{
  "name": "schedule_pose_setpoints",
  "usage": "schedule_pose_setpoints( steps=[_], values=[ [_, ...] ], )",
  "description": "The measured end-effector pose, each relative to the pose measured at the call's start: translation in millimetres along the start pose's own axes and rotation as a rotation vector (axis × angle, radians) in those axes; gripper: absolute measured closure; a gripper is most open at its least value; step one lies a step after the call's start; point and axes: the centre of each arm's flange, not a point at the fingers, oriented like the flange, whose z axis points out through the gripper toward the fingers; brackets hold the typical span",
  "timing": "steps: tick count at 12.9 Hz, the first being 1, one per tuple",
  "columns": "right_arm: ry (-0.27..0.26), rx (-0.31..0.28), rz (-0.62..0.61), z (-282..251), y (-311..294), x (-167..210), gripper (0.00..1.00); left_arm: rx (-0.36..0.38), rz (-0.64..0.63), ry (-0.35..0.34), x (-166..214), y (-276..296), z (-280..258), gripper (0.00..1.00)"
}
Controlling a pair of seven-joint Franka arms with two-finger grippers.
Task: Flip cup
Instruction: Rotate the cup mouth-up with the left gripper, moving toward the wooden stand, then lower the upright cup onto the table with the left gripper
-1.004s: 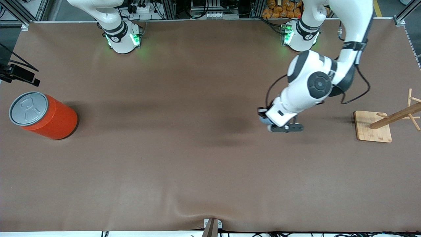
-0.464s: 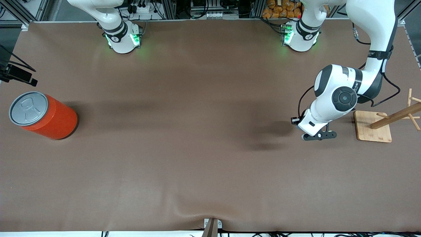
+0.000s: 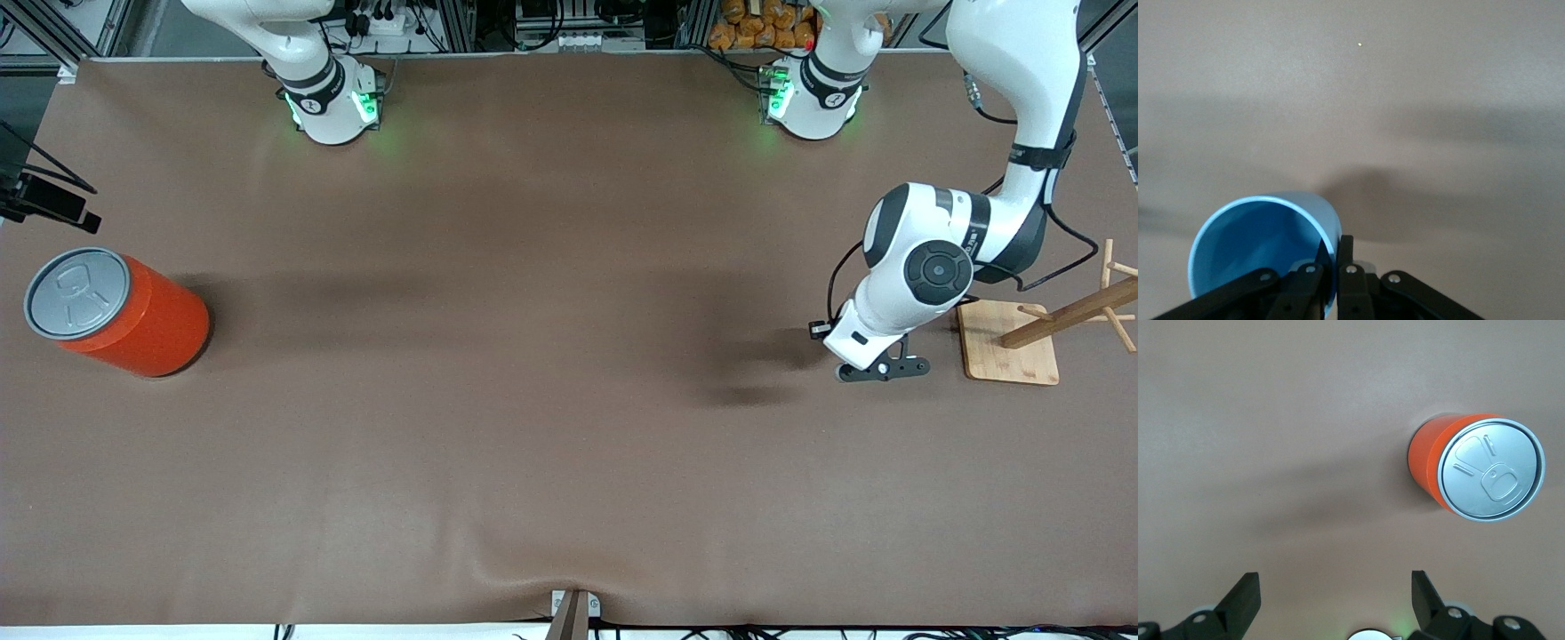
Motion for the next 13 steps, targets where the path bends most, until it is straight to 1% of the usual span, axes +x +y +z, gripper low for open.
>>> schedule_pose_setpoints(
  steps=[2, 3, 4, 5, 7, 10, 11, 12, 13],
  values=[
    [0.000, 0.000, 0.000, 0, 0, 0, 0.00, -0.004, -0.003, -0.009, 1, -2, 13, 0.91],
    [0.000, 0.000, 0.000, 0, 0, 0, 0.00, -0.007, -0.004, -0.009, 2, -2, 18, 0.81],
    [0.000, 0.000, 0.000, 0, 0, 0, 0.00, -0.010, -0.005, -0.009, 3, -2, 22, 0.75],
    [0.000, 0.000, 0.000, 0, 0, 0, 0.00, -0.011, -0.006, -0.013, 4, -2, 25, 0.75],
    [0.000, 0.000, 0.000, 0, 0, 0, 0.00, -0.012, -0.005, -0.013, 4, -2, 27, 0.56],
    [0.000, 0.000, 0.001, 0, 1, 0, 0.00, -0.016, -0.005, 0.008, 9, 0, 14, 0.22],
    [0.000, 0.000, 0.001, 0, 1, 0, 0.00, -0.010, -0.007, 0.005, 11, 0, 4, 0.09],
    [0.000, 0.000, 0.001, 0, 1, 0, 0.00, -0.002, -0.012, -0.006, 14, -2, -9, 0.01],
    [0.000, 0.000, 0.001, 0, 1, 0, 0.00, 0.002, -0.021, -0.024, 17, -3, -25, 0.01]
  ],
)
